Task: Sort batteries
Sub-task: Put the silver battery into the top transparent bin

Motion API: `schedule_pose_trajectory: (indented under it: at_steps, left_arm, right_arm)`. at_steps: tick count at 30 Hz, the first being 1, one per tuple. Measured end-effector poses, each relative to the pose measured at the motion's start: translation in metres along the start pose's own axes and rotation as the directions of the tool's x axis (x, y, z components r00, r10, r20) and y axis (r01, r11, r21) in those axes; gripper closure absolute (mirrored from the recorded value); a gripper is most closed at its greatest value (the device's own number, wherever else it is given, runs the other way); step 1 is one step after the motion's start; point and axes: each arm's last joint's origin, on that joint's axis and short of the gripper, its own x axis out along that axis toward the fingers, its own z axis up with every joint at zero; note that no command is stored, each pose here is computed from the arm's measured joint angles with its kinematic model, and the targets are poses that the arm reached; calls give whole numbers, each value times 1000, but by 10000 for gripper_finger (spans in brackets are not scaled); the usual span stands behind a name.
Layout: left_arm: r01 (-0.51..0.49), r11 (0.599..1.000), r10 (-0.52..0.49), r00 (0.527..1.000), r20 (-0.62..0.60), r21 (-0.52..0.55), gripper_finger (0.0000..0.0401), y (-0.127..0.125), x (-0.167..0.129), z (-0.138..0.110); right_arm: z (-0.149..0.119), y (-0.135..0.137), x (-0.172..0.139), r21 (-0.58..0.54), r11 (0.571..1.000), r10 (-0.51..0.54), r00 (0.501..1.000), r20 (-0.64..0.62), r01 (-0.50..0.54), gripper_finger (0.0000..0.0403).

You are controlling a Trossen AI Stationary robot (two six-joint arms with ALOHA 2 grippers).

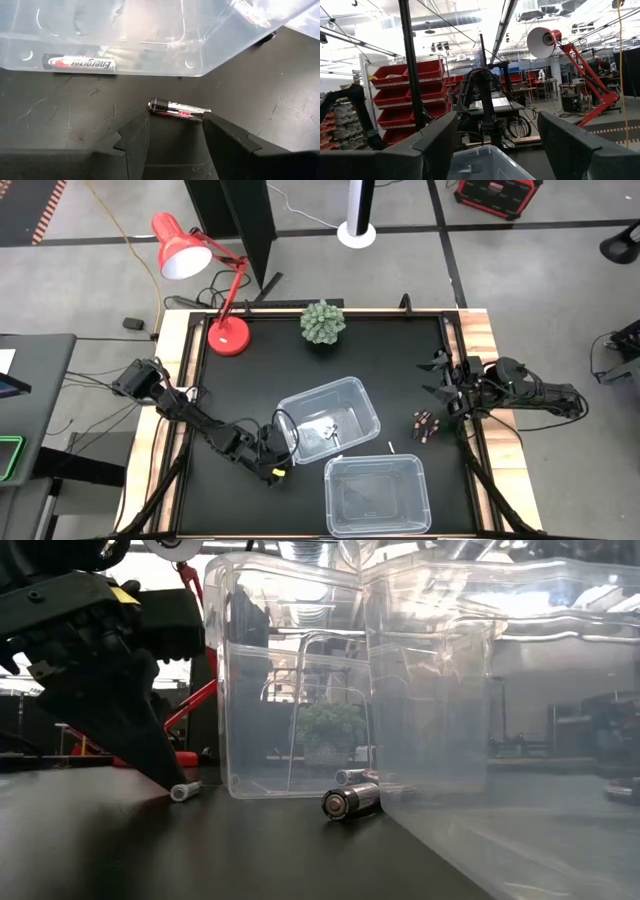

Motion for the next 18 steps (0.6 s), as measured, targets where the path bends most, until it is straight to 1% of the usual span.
schedule_pose_trajectory:
  at_steps: [7,15,18]
  left_arm:
    - [1,1000,-1,1000,5,24,222,-1,-1,-1]
    - [-3,998,4,1000,13,-62,222,-1,-1,0]
    - [-8,994,10,1000,20,-106,215,-1,-1,0]
  right_arm:
    - [0,0,0,1,1000,0,1000,-3,0,111]
    - [0,0,0,3,1000,-1,1000,-3,1,111]
    - [0,0,0,3,1000,-1,1000,-4,1,111]
